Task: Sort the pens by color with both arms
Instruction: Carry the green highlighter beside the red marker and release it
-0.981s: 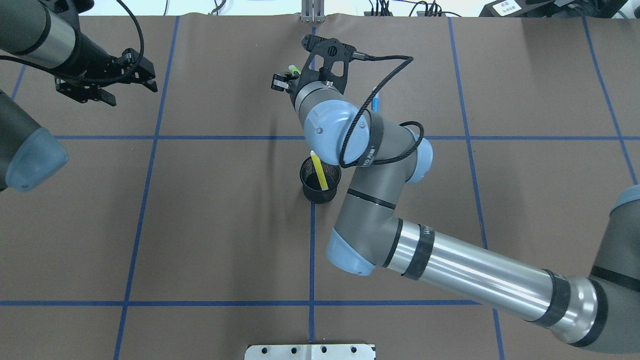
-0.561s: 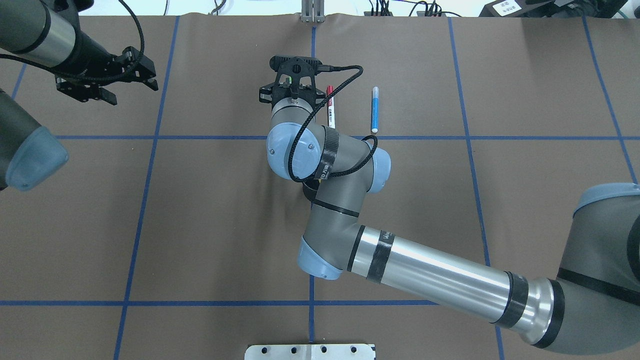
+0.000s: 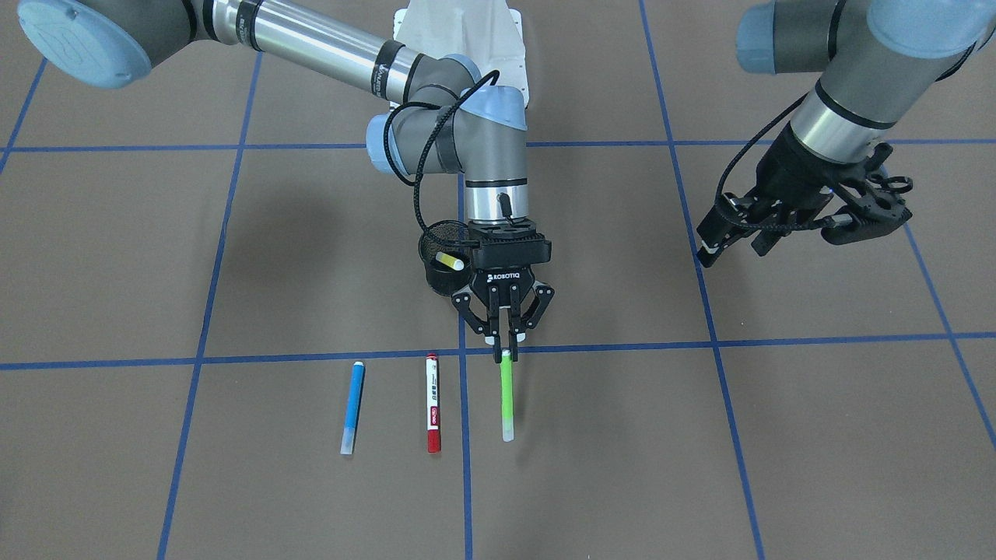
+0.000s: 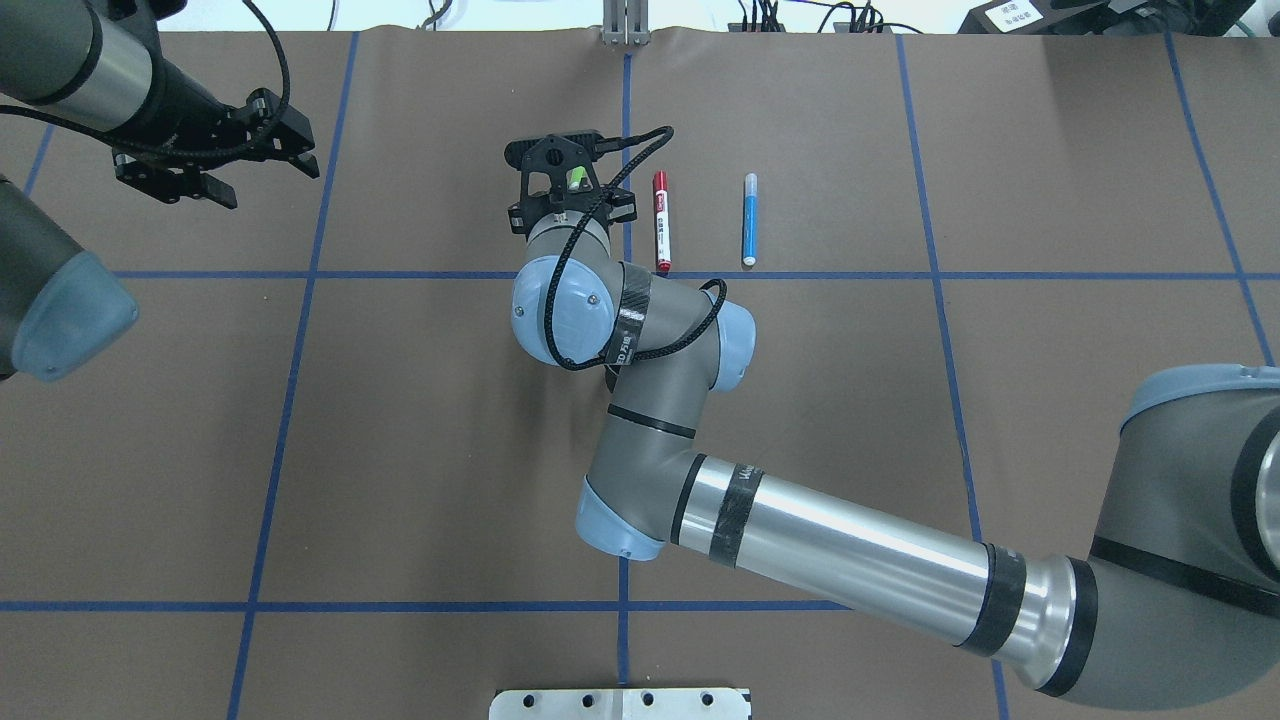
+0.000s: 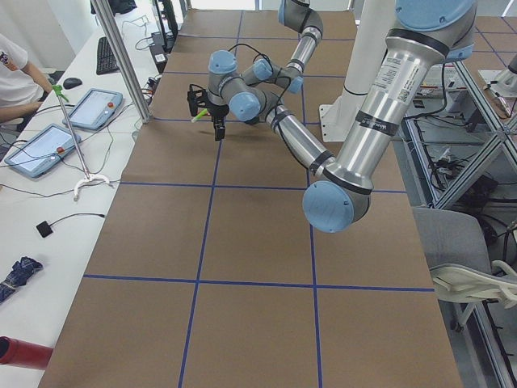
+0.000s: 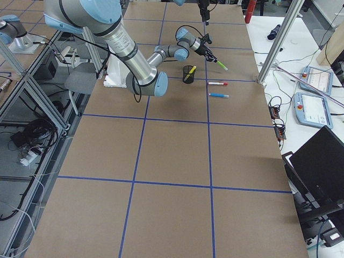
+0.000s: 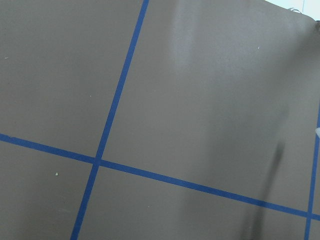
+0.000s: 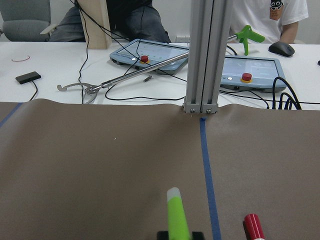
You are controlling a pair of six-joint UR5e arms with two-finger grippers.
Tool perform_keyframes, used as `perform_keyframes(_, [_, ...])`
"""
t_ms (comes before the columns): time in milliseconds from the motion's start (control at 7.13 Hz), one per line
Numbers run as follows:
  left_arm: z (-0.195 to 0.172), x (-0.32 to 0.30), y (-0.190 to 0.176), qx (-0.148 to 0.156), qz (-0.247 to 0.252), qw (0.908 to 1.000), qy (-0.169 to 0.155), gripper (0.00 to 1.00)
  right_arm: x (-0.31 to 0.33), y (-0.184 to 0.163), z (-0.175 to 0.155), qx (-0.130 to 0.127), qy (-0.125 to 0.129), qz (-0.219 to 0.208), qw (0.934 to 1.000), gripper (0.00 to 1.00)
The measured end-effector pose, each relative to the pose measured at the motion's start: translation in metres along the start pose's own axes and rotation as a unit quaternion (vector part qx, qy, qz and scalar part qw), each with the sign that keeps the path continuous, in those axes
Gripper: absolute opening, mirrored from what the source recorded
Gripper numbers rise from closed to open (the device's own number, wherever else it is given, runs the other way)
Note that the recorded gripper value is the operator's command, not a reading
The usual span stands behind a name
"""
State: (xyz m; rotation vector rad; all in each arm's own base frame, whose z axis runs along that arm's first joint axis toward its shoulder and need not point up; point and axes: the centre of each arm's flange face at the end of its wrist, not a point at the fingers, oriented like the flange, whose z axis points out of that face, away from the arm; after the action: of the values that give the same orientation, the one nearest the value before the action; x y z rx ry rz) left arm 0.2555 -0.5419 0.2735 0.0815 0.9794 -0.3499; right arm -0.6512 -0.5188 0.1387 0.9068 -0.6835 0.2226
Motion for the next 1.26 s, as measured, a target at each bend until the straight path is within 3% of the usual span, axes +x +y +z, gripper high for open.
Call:
perform_keyframes(420, [-0.001,0.001,0.001,0.0,-0.004,1.0,0.001,0.91,0.001,0.006,0.005,-0.006,0.003,-0.055,0.9985,0.0])
perform_keyframes(841, [-0.006,0.004,0.003,0.002,-0.005,1.0,0.005,0.91,0.001,0.016,0.011,-0.013,0.008,-0.07,0.9975,0.0])
perform_keyframes(981, [-0.007,0.004,0.004,0.002,-0.007,1.0,0.006,0.91,0.001,0.019,0.012,-0.014,0.009,-0.072,0.9973,0.21])
perform_keyframes(1121, [-0.006,0.004,0.004,0.002,-0.007,1.0,0.006,0.91,0.002,0.02,0.012,-0.015,0.01,-0.072,0.9972,0.82])
perform_keyframes(1261, [-0.006,0.004,0.004,0.002,-0.007,1.0,0.005,0.91,0.002,0.021,0.013,-0.015,0.01,-0.072,0.9972,0.99])
